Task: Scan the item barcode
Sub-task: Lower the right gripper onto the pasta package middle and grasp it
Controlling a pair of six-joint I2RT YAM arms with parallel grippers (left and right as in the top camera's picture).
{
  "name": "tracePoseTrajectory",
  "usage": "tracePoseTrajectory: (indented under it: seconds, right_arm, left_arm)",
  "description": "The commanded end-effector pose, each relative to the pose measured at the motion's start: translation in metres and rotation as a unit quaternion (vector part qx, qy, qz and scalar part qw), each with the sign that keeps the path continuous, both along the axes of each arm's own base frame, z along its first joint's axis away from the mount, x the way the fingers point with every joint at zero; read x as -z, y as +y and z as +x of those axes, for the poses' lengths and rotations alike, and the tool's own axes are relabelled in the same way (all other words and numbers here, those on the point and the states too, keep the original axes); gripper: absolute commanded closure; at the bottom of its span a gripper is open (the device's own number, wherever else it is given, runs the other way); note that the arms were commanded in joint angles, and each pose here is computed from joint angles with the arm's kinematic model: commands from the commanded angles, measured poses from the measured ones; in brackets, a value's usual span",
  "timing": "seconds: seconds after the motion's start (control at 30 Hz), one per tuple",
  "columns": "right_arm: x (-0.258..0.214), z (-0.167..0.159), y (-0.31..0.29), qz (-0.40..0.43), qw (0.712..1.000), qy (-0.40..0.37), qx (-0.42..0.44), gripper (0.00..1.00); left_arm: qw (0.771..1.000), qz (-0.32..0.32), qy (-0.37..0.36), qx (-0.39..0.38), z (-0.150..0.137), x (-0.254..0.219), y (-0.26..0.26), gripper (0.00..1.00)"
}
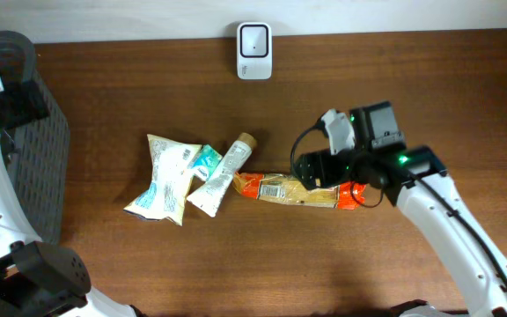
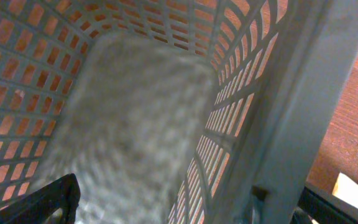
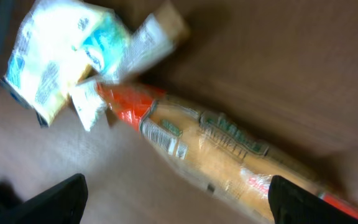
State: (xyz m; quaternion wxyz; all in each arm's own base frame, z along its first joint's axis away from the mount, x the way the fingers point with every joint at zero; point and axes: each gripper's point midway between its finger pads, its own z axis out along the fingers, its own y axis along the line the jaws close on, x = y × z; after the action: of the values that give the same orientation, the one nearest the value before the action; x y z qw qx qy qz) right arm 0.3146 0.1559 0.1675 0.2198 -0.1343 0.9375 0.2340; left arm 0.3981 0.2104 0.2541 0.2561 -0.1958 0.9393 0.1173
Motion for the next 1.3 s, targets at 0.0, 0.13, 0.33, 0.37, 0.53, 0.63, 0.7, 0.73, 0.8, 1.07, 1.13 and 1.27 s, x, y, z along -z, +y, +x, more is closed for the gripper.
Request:
tracePoseTrajectory:
  seconds: [0.0,0.13,0.33,0.37,0.53,0.63,0.7,0.73,0.8,1.07,1.13,1.27]
  right_arm:
    - [-0.0302,0.0158,-0.0122,-0.04,0.998,-0.041,0.022,0.08]
    - [-0.0319,0.0127,-0.0143,-0.046,0.998,-0.034,0.023,0.08]
    - [-0.0298,0.0094,-0.0153,-0.048,0.998,-0.025,0.023,0.08]
    - [-0.0297,0.0093,-0.0153,-0.048,0.998,-0.025,0.023,0.08]
    - [-0.0279,0.0065,-0.0161,-0.051,0.998,-0.018,0.022,0.08]
    - [-0.0278,0.0064,-0.0161,-0.051,0.998,-0.018,0.022,0.07]
    - [-0.0278,0.0064,-0.0161,-0.051,0.998,-0.018,0.022,0.07]
    - [-0.0279,0.0065,-0.0161,-0.051,0.998,-0.018,0.022,0.07]
    - [-0.0278,0.0064,-0.0161,-0.051,0.998,-0.018,0.022,0.07]
    - [-0.0278,0.0065,-0.0162,-0.051,0.998,-0.018,0.022,0.07]
    - [-0.0278,0.0065,-0.0162,-0.051,0.998,-0.018,0.022,0.07]
    - [-0.0278,0.0065,-0.0162,-0.051,0.998,-0.018,0.022,0.07]
  left_arm:
    - [1.0,-0.006,-0.001,-0.005,-0.0006,0.0026,0.0019,0.01]
    - [1.0,-0.006,-0.001,-0.005,-0.0006,0.0026,0.0019,0.01]
    - [1.0,-0.006,0.0,-0.005,-0.0006,0.0026,0.0017,0.01]
    - [1.0,-0.006,-0.001,-0.005,-0.0006,0.0026,0.0019,0.01]
    - [1.0,-0.006,-0.001,-0.005,-0.0005,0.0026,0.0018,0.01]
    - [1.0,-0.006,-0.001,-0.005,-0.0006,0.0026,0.0019,0.01]
    - [1.0,-0.006,0.0,-0.005,-0.0006,0.0026,0.0019,0.01]
    - [1.0,-0.006,0.0,-0.005,-0.0006,0.0026,0.0019,0.01]
    - [1.0,-0.006,-0.001,-0.005,-0.0005,0.0026,0.0018,0.01]
    - [1.0,-0.006,-0.001,-0.005,-0.0005,0.0026,0.0018,0.01]
    - [1.0,-0.006,-0.001,-0.005,-0.0006,0.0026,0.0019,0.01]
    - [1.0,-0.006,-0.001,-0.005,-0.0006,0.0026,0.0019,0.01]
